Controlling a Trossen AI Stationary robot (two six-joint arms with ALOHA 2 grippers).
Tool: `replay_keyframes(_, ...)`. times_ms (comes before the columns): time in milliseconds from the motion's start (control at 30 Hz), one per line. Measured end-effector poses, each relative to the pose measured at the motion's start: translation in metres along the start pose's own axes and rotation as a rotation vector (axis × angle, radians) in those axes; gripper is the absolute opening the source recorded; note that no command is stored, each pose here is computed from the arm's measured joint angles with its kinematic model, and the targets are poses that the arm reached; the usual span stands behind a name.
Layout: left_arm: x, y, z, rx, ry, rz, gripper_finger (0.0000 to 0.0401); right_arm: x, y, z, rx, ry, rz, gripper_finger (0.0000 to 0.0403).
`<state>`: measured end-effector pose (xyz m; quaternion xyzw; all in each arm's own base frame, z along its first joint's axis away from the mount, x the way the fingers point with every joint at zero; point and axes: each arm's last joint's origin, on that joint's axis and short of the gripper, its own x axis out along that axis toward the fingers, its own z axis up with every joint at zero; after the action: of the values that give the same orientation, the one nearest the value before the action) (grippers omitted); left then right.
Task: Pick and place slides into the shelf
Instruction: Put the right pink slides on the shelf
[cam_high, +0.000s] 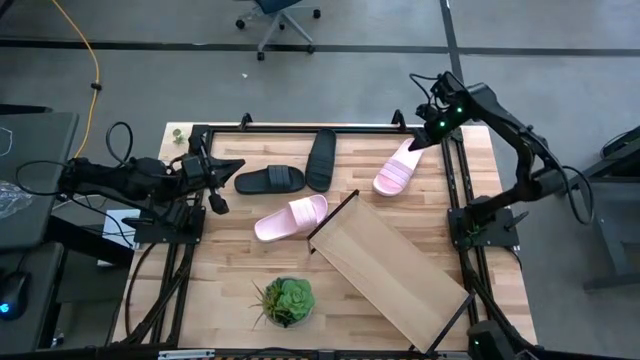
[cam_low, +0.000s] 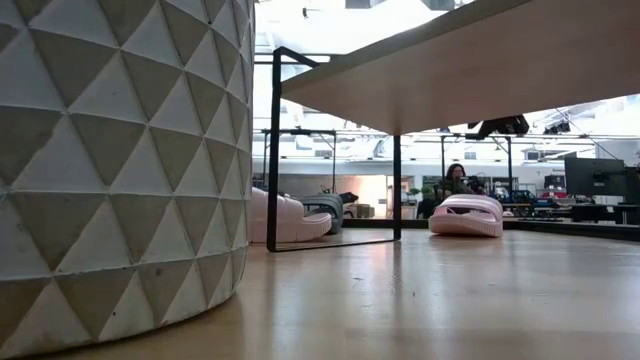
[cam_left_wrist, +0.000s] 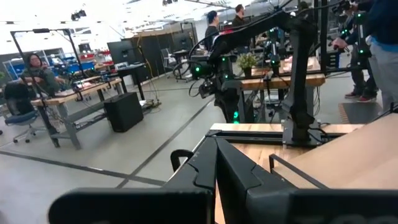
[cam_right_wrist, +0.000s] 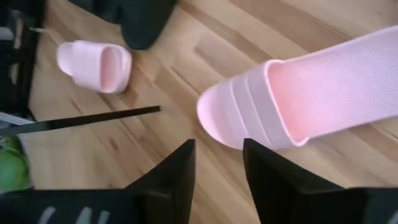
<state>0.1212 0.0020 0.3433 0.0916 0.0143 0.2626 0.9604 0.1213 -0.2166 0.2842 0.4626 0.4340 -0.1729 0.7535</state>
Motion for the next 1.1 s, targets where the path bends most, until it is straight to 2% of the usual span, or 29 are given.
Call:
replay_keyframes(333,0.0,0.0,0.0,-0.026,0.001,0.0,0.0001,0.008,-0.007,0.005,-0.039,0.038,-0.04,0.0187)
replay_keyframes(867,0.0,0.0,0.0,-0.032,0.003,0.0,0.0001,0.009,-0.008,0.012,-0.209,-0.016,-0.048,0.0188)
replay_keyframes(1100,0.0,0.0,0.0,-0.048,0.004,-0.001,0.0001,0.034,-0.024,-0.002,-0.232,0.034,-0.015,0.0188)
